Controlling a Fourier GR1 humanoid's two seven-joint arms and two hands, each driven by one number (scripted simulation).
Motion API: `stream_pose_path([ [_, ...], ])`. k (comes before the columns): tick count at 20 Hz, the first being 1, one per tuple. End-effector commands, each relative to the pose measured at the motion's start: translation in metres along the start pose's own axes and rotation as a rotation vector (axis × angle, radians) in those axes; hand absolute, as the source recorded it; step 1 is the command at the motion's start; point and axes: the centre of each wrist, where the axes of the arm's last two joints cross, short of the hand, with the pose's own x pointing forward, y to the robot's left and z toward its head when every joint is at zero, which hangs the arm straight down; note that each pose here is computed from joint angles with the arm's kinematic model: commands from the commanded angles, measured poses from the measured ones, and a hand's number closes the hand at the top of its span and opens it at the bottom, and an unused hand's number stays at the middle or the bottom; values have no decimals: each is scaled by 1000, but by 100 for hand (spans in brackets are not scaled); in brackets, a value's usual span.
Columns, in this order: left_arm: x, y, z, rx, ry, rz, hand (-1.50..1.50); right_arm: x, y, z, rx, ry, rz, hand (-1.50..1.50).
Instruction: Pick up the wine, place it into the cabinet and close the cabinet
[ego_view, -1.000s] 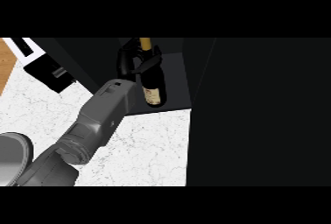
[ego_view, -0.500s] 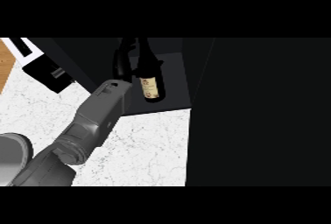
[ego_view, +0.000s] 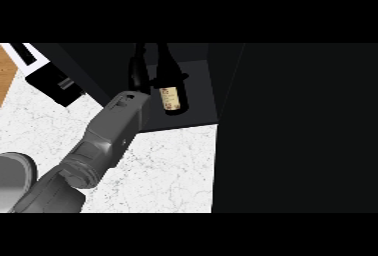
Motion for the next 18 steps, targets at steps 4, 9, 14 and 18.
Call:
stream_pose_path([
  [4,-10,-5,11,-31,-56,34,-150,-1,-4,-3,-16,-5,18,-150],
  [9,2,-7,5,-59,-57,83,-150,-3,0,0,-22,1,12,-150],
  [14,19,-30,12,-81,-98,136,-150,-5,4,4,-10,7,-5,-150],
  [18,1,-28,23,-83,-123,203,-150,-9,4,3,-7,-3,-29,-150],
])
